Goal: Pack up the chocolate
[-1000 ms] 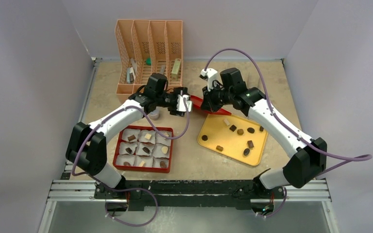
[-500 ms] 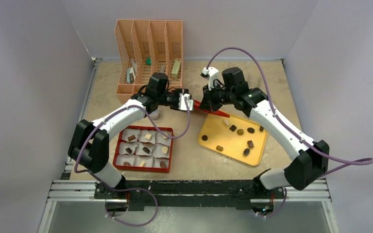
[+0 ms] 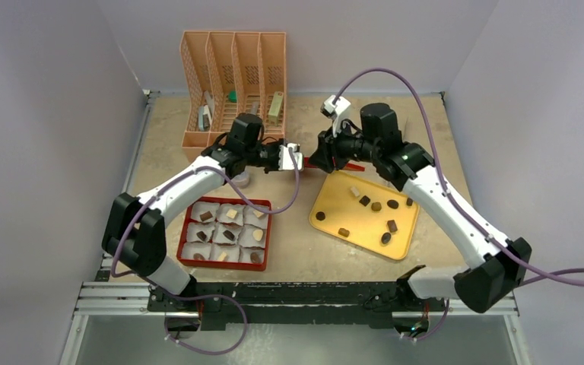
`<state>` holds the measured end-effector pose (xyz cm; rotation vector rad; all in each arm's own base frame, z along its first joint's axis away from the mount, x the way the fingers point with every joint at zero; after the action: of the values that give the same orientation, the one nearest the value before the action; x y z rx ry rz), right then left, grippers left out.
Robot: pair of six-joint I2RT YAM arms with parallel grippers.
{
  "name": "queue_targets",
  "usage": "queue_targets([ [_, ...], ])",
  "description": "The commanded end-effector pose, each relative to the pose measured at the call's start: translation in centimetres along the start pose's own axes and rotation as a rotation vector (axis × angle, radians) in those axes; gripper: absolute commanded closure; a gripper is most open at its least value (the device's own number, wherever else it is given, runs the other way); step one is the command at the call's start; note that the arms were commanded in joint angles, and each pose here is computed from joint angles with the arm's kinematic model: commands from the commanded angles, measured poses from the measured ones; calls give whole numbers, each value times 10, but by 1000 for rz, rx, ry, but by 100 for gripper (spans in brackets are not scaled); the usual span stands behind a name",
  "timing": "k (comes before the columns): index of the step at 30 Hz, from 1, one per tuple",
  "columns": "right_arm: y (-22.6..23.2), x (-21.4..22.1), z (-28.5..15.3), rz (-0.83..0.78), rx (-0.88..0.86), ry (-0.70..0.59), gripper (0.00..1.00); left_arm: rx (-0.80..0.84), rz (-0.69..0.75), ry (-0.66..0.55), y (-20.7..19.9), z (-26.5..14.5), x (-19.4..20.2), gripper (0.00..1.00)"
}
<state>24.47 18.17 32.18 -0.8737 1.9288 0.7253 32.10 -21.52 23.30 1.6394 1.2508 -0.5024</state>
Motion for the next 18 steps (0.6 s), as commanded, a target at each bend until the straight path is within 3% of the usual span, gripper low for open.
queue_targets([
  [1,7,-22,-24,-222,-5,-186,54,-88,22,-74,13,-30,-39,87],
  [4,12,-27,-44,-343,25,-271,47,-91,15,-67,8,-39,-40,88],
  [9,15,-20,-60,-583,7,-283,37,-132,25,-89,5,-56,-48,91],
  [18,15,1,-63,-680,-4,-256,35,-150,50,-168,-3,-81,-73,92],
])
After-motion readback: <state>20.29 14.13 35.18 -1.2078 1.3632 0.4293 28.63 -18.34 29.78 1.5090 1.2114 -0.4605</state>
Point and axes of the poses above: each gripper's point midway between its finger pads, its own z axis out along the fingers, its own y axis along the line the jaws close on, x = y × z, the point moved 10 cm from there along -z, back along the fingers, and after that the axes turned 4 degrees about -z, right-handed, at the moved point
